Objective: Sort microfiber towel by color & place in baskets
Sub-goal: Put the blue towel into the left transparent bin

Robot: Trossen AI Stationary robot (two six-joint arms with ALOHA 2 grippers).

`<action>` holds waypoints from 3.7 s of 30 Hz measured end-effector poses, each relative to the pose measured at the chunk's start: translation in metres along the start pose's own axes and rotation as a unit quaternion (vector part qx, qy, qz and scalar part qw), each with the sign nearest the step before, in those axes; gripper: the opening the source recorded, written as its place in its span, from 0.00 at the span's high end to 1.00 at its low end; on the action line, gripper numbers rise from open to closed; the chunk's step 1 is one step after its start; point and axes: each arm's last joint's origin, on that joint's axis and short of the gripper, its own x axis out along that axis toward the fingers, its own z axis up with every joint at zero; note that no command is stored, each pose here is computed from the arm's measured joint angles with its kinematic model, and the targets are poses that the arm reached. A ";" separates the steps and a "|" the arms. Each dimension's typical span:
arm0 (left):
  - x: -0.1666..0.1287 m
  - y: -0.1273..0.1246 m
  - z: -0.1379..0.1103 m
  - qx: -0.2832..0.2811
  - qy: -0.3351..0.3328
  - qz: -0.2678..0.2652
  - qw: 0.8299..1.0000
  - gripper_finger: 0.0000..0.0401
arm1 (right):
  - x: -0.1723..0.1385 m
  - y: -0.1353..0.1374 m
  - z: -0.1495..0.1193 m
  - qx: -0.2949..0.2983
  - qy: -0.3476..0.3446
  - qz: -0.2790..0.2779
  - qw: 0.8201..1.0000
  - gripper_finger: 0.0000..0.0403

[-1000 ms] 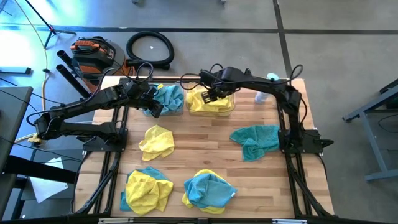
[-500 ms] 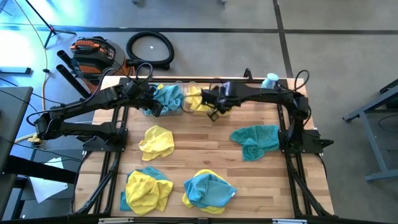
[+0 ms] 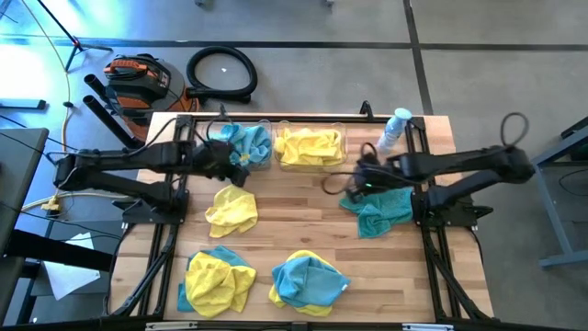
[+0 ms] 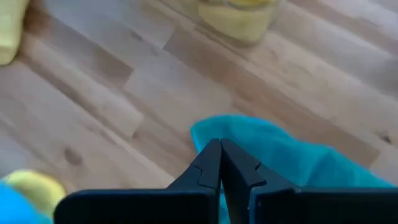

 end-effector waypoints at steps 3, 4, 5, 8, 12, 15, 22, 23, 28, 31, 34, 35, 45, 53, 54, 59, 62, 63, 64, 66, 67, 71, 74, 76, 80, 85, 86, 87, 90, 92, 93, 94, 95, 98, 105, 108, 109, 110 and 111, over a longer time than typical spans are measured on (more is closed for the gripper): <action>0.000 -0.025 -0.003 0.000 -0.006 -0.009 1.000 0.71 | -0.009 -0.017 -0.017 0.014 -0.005 0.021 1.000 1.00; 0.001 -0.033 -0.004 0.005 -0.005 -0.008 1.000 0.71 | -0.012 -0.021 -0.021 0.016 -0.006 0.028 0.999 1.00; 0.002 -0.043 -0.005 0.013 -0.005 -0.008 1.000 0.71 | -0.013 -0.025 -0.025 0.018 -0.009 0.036 0.999 1.00; 0.007 -0.076 -0.007 0.034 -0.006 -0.008 0.999 0.71 | -0.016 -0.035 -0.034 0.018 -0.015 0.047 0.999 1.00; 0.019 -0.116 -0.011 0.068 0.021 0.009 0.997 0.71 | -0.016 -0.042 -0.042 0.010 -0.017 0.053 0.998 1.00; 0.029 -0.143 -0.019 0.080 0.048 0.027 0.995 0.71 | -0.016 -0.042 -0.045 -0.009 -0.016 0.054 0.998 1.00; 0.053 -0.197 -0.048 0.098 0.089 0.037 0.991 0.71 | -0.017 -0.040 -0.049 -0.055 -0.013 0.059 0.997 1.00; 0.057 -0.202 -0.053 0.096 0.092 0.037 0.990 0.71 | -0.017 -0.040 -0.050 -0.060 -0.013 0.059 0.996 1.00; 0.083 -0.219 -0.078 0.093 0.131 0.038 0.986 0.71 | -0.018 -0.040 -0.052 -0.077 -0.008 0.054 0.995 1.00; 0.096 -0.223 -0.093 0.082 0.166 0.042 0.982 0.71 | -0.018 -0.041 -0.055 -0.086 -0.002 0.047 0.995 1.00; 0.104 -0.227 -0.109 0.079 0.189 0.044 0.978 0.71 | -0.019 -0.044 -0.058 -0.093 0.007 0.034 0.995 1.00; 0.107 -0.227 -0.114 0.078 0.197 0.046 0.976 0.71 | -0.019 -0.044 -0.059 -0.095 0.009 0.031 0.995 1.00; 0.128 -0.227 -0.143 0.087 0.246 0.054 0.964 0.71 | -0.021 -0.044 -0.065 -0.089 0.004 0.019 0.996 1.00; 0.141 -0.226 -0.153 0.100 0.272 0.052 0.956 0.71 | -0.021 -0.043 -0.066 -0.088 -0.004 0.018 0.996 1.00; 0.141 -0.226 -0.152 0.103 0.272 0.051 0.955 0.72 | -0.021 -0.044 -0.066 -0.088 -0.004 0.018 0.996 1.00; 0.143 -0.225 -0.149 0.101 0.289 0.046 0.951 0.87 | -0.021 -0.044 -0.066 -0.087 -0.007 0.016 0.996 1.00; 0.145 -0.224 -0.146 0.094 0.292 0.047 0.951 0.98 | -0.021 -0.044 -0.066 -0.087 -0.008 0.016 0.996 1.00; 0.145 -0.224 -0.146 0.094 0.292 0.048 0.950 0.98 | -0.021 -0.044 -0.066 -0.087 -0.008 0.016 0.996 1.00; 0.145 -0.224 -0.144 0.096 0.292 0.047 0.950 0.98 | -0.021 -0.044 -0.066 -0.087 -0.008 0.016 0.996 1.00; 0.142 -0.223 -0.139 0.101 0.292 0.047 0.950 0.99 | -0.021 -0.044 -0.066 -0.087 -0.008 0.016 0.996 1.00; 0.140 -0.223 -0.136 0.105 0.291 0.042 0.950 0.99 | -0.021 -0.044 -0.066 -0.087 -0.008 0.016 0.996 1.00; 0.121 -0.226 -0.115 0.121 0.267 0.020 0.956 1.00 | -0.021 -0.044 -0.066 -0.088 -0.009 0.016 0.996 1.00; 0.101 -0.225 -0.092 0.124 0.224 0.011 0.967 1.00 | -0.021 -0.044 -0.066 -0.091 -0.009 0.015 0.996 1.00; 0.084 -0.225 -0.074 0.124 0.189 -0.001 0.974 1.00 | -0.022 -0.044 -0.066 -0.091 -0.012 0.014 0.996 1.00; 0.044 -0.221 -0.041 0.129 0.112 -0.029 0.985 1.00 | -0.022 -0.044 -0.066 -0.091 -0.017 0.012 0.996 1.00; -0.013 -0.208 -0.005 0.138 0.016 -0.056 0.989 1.00 | -0.022 -0.044 -0.065 -0.096 -0.020 0.010 0.995 1.00; -0.023 -0.204 0.002 0.141 -0.001 -0.056 0.988 1.00 | -0.022 -0.044 -0.065 -0.096 -0.022 0.009 0.995 1.00; -0.034 -0.198 0.009 0.140 -0.017 -0.056 0.988 1.00 | -0.022 -0.044 -0.065 -0.096 -0.025 0.007 0.995 1.00; -0.063 -0.175 0.028 0.131 -0.056 -0.023 0.989 1.00 | -0.022 -0.044 -0.065 -0.096 -0.034 0.003 0.995 1.00; -0.078 -0.157 0.040 0.123 -0.080 0.012 0.989 1.00 | -0.022 -0.044 -0.064 -0.095 -0.041 -0.001 0.995 1.00; -0.085 -0.148 0.045 0.119 -0.090 0.029 0.988 1.00 | -0.022 -0.044 -0.064 -0.095 -0.044 -0.002 0.995 1.00; -0.091 -0.140 0.050 0.115 -0.099 0.046 0.987 1.00 | -0.022 -0.044 -0.064 -0.095 -0.046 -0.002 0.994 1.00; -0.097 -0.132 0.055 0.109 -0.107 0.061 0.986 1.00 | -0.022 -0.044 -0.064 -0.094 -0.049 -0.004 0.994 1.00; -0.109 -0.109 0.068 0.100 -0.123 0.106 0.982 1.00 | -0.022 -0.045 -0.063 -0.088 -0.054 -0.006 0.995 1.00; -0.119 -0.068 0.100 0.107 -0.139 0.210 0.962 1.00 | -0.022 -0.045 -0.062 -0.068 -0.064 -0.010 0.996 1.00; -0.118 -0.053 0.114 0.122 -0.132 0.252 0.951 1.00 | -0.022 -0.045 -0.062 -0.044 -0.065 -0.008 0.997 1.00; -0.115 -0.048 0.119 0.121 -0.129 0.263 0.948 1.00 | -0.022 -0.045 -0.062 -0.036 -0.067 -0.008 0.997 1.00; -0.112 -0.043 0.122 0.117 -0.122 0.270 0.948 1.00 | -0.022 -0.045 -0.062 -0.030 -0.069 -0.009 0.997 1.00; -0.107 -0.038 0.126 0.110 -0.111 0.275 0.949 1.00 | -0.022 -0.045 -0.062 -0.023 -0.072 -0.009 0.997 1.00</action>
